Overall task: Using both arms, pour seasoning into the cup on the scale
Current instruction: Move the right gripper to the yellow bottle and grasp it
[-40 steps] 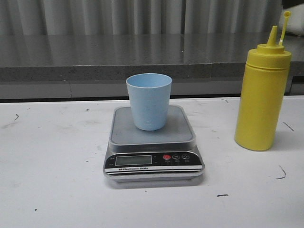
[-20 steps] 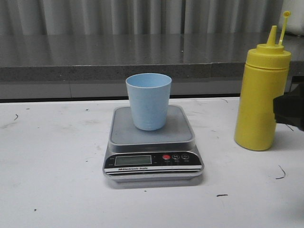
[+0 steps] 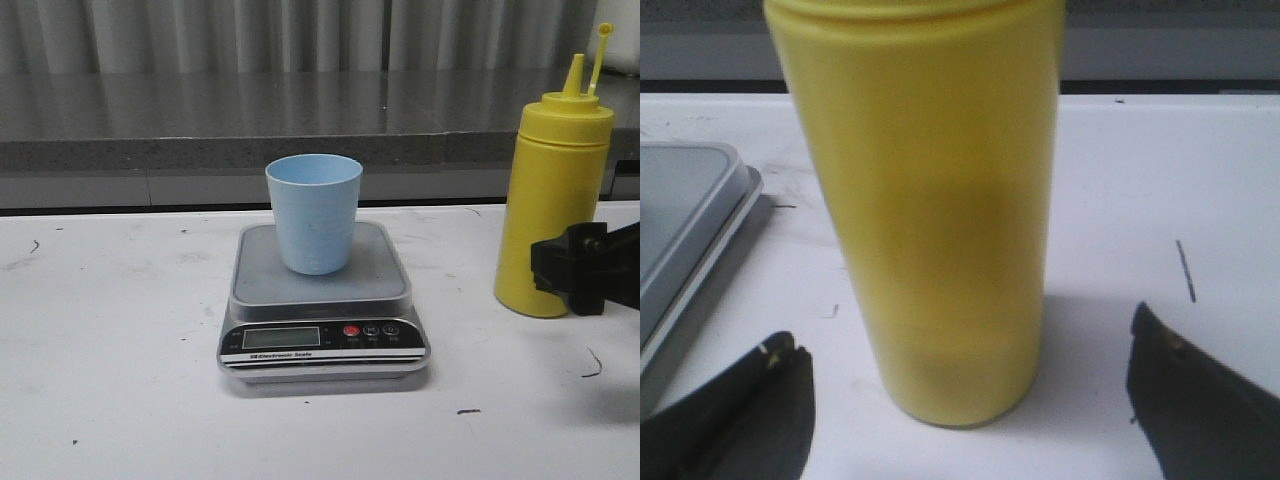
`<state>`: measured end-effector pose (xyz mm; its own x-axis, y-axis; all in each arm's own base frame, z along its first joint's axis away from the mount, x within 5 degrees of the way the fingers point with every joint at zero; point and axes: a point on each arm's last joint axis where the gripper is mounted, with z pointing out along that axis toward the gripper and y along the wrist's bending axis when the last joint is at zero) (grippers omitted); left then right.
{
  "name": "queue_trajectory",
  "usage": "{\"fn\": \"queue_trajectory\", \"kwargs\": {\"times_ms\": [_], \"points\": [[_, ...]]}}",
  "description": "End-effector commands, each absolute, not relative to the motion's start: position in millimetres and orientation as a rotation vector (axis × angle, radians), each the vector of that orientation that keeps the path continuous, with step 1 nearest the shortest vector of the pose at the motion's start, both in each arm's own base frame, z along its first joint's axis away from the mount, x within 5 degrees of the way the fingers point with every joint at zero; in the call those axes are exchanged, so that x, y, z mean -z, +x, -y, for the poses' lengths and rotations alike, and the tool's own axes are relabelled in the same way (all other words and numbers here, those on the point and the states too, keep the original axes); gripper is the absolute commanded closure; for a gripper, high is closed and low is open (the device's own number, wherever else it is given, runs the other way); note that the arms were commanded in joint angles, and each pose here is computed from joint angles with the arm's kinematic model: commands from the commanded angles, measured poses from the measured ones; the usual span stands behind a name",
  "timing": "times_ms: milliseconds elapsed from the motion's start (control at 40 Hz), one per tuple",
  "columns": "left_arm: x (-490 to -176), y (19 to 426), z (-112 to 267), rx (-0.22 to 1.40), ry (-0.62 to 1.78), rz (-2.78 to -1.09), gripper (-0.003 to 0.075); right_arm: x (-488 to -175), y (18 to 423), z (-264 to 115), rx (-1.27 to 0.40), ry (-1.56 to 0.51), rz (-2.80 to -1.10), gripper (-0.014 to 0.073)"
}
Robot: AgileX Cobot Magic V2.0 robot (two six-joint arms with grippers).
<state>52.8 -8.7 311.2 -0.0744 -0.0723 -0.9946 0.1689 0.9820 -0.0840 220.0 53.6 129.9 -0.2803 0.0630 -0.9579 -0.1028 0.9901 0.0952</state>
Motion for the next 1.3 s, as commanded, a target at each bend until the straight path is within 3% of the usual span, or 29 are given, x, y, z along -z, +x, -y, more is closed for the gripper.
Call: {"fn": "queue_trajectory", "kwargs": {"times_ms": [0,450,751,801,976,1026,1276], "points": [[-327,52,9,0.219,0.063,-1.534,0.074,-148,234,-58,-0.187,-0.029,-1.668,-0.0055],[-327,52,9,0.219,0.063,-1.534,0.074,-141,283,-69,-0.172,0.024,-1.653,-0.0055],[-327,52,9,0.219,0.063,-1.534,0.074,-134,288,-67,-0.143,0.062,-1.645,-0.0039],[-327,52,9,0.219,0.063,-1.534,0.074,-133,288,-66,-0.137,0.071,-1.646,0.0011],[-327,52,9,0.219,0.063,-1.534,0.074,-135,288,-66,-0.132,0.069,-1.625,0.0362],[-327,52,9,0.219,0.063,-1.534,0.074,-135,288,-66,-0.132,0.069,-1.625,0.0424],[-327,52,9,0.219,0.063,-1.534,0.074,-140,288,-67,-0.023,-0.064,-1.608,0.0447]]}}
